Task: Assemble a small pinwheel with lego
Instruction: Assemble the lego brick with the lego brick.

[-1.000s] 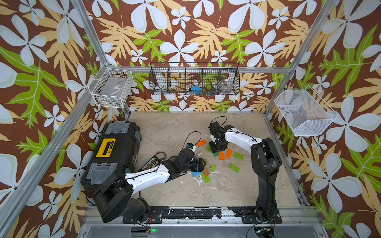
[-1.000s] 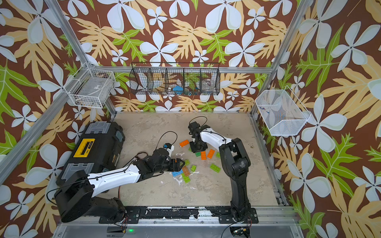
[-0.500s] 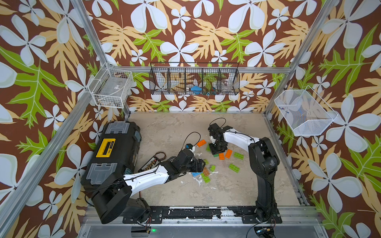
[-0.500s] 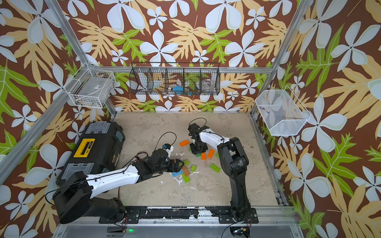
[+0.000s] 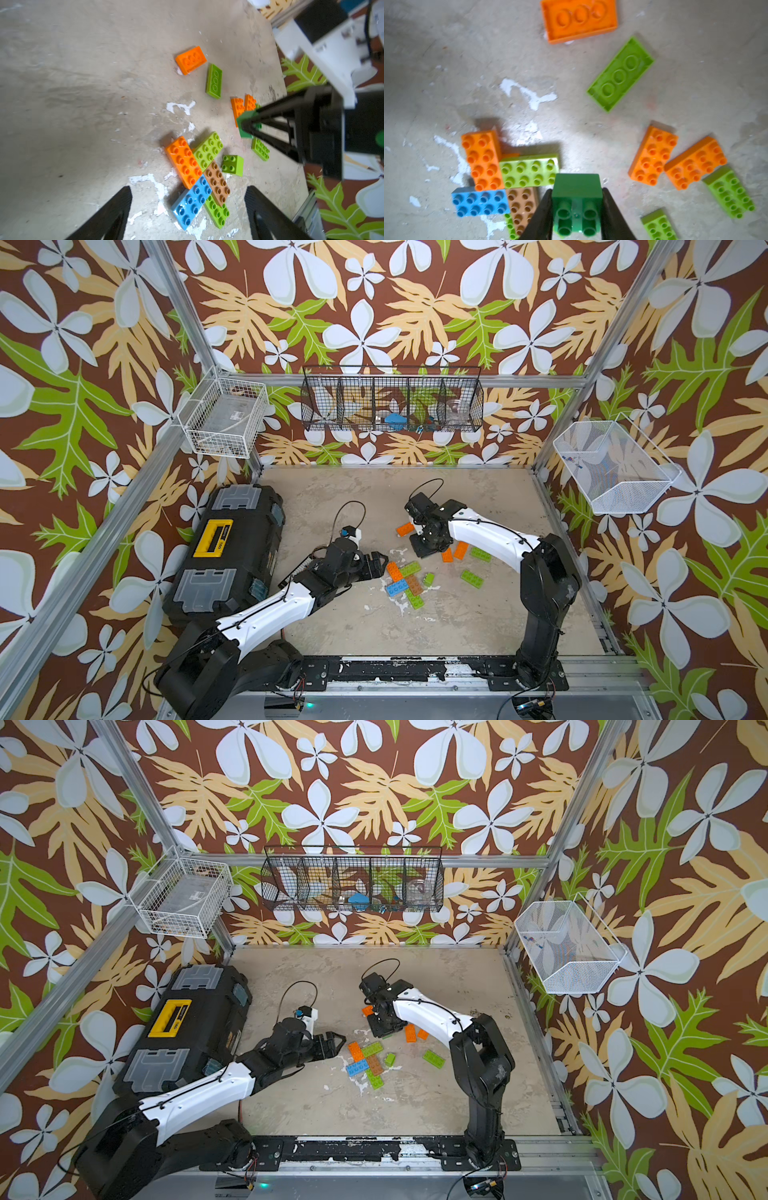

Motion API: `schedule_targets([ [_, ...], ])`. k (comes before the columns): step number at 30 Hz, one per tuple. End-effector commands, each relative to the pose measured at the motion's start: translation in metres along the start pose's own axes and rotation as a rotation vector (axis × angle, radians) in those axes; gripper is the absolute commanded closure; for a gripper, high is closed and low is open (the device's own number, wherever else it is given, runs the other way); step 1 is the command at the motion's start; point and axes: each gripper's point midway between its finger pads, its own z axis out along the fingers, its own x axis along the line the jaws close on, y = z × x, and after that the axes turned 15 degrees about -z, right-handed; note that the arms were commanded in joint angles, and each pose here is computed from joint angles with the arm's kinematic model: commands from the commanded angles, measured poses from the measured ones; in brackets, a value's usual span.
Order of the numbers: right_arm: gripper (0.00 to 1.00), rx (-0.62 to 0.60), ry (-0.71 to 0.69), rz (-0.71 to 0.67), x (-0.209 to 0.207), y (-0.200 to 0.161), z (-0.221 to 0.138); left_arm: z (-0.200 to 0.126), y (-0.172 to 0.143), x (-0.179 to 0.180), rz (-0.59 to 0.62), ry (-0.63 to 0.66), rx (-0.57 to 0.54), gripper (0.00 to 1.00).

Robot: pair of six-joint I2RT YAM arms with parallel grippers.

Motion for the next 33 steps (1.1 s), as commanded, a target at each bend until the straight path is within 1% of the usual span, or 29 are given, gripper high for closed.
schedule_targets([
  [1, 0.79, 0.021, 0.030, 0.005, 0.023, -0.009, -0.001, -0.009, 0.005, 0.005, -0.067, -0.066, 0.018, 0.12],
  [6, 0.82, 0.022, 0.086, -0.044, 0.054, -0.006, 0.004, -0.016, 0.007, 0.023, -0.130, -0.075, 0.012, 0.12],
  [13, 0.84, 0.053, 0.105, -0.095, 0.073, -0.009, 0.012, -0.015, 0.003, 0.030, -0.144, -0.070, 0.015, 0.11],
  [26, 0.85, 0.090, 0.096, -0.103, 0.077, -0.016, 0.031, -0.014, 0.004, 0.029, -0.144, -0.071, 0.018, 0.12],
  [33, 0.86, 0.112, 0.065, -0.101, 0.072, -0.023, 0.042, -0.014, 0.004, 0.029, -0.143, -0.074, 0.018, 0.11],
])
